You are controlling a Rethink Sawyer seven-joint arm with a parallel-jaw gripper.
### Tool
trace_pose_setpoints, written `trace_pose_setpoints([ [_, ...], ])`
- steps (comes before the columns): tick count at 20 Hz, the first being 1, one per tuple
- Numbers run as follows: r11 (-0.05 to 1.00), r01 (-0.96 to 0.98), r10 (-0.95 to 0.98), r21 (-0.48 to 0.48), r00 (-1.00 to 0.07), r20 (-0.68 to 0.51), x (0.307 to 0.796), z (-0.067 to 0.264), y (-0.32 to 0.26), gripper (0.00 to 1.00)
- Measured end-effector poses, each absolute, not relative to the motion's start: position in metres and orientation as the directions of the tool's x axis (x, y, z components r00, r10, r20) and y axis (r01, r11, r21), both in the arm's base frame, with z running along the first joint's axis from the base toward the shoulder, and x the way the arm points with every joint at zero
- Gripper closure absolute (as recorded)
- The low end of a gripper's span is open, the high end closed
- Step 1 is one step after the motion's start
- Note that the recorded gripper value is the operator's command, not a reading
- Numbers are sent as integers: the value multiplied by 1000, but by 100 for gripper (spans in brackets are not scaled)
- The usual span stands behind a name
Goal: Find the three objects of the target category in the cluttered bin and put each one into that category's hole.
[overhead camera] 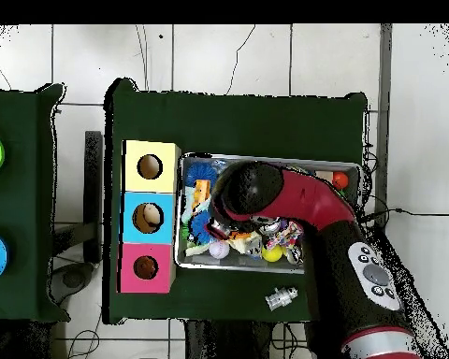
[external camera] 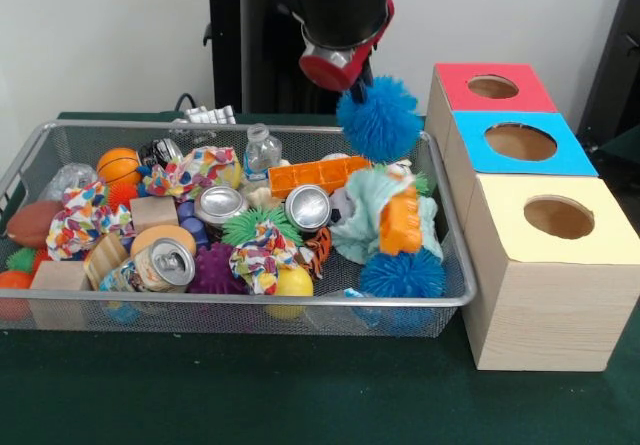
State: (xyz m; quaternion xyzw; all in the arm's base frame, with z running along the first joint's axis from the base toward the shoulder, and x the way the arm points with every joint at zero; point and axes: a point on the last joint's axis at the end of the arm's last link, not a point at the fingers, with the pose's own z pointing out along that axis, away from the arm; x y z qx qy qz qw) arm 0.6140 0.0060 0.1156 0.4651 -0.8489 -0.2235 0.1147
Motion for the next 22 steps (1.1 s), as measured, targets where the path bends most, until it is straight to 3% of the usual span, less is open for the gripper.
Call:
trace_pose_setpoints([
  [7, 486, -757, -840, 437, -543, -7, 621, 132, -12, 100],
  [22, 551, -755, -812, 357, -583, 22, 626, 113, -103, 100],
])
